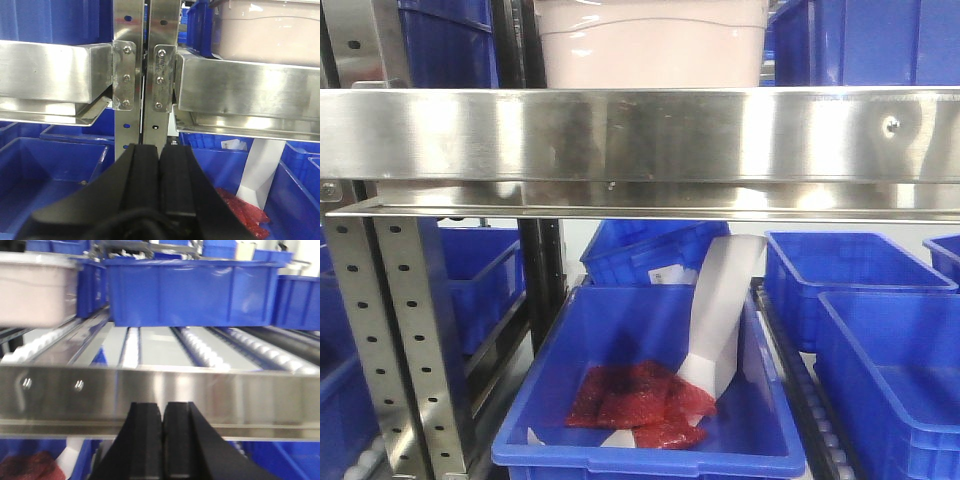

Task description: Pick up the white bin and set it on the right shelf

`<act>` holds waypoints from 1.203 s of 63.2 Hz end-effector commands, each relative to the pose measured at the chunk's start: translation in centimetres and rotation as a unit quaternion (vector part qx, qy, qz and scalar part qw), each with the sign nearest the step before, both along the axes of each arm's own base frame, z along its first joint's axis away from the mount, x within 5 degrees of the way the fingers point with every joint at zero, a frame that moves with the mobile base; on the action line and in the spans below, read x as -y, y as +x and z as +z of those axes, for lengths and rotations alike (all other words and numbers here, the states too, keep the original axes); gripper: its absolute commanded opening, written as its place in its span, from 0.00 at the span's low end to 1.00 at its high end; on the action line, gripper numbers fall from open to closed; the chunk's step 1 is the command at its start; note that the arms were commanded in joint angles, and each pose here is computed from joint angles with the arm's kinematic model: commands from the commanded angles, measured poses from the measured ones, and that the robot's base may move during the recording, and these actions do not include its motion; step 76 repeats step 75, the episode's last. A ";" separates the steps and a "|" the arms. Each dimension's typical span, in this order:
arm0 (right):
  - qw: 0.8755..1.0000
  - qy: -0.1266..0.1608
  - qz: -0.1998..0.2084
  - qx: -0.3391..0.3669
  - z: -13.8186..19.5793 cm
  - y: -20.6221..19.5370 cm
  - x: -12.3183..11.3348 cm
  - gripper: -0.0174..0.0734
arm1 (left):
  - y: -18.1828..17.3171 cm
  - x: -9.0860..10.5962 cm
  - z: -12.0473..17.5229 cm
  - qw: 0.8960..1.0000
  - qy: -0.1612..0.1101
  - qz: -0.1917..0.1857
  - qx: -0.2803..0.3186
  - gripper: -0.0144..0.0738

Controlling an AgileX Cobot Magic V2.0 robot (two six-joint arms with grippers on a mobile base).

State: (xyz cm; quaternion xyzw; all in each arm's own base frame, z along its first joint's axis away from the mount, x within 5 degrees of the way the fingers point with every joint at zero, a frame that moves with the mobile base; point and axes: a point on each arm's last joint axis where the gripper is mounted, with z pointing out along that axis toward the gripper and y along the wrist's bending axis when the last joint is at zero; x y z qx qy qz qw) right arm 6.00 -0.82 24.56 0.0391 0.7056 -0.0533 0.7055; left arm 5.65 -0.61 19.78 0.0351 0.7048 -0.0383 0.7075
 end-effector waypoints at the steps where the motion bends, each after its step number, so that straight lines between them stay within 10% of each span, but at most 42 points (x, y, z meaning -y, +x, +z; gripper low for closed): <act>1: 0.998 -0.009 0.007 0.068 0.0 -0.3 -0.2 0.27 | -0.1 -0.1 0.9 0.999 -0.012 0.002 0.050 0.03; 76: 0.998 0.009 0.007 0.066 -3.7 -0.6 -0.2 0.27 | -0.1 -0.1 0.9 0.999 -0.012 0.002 0.049 0.03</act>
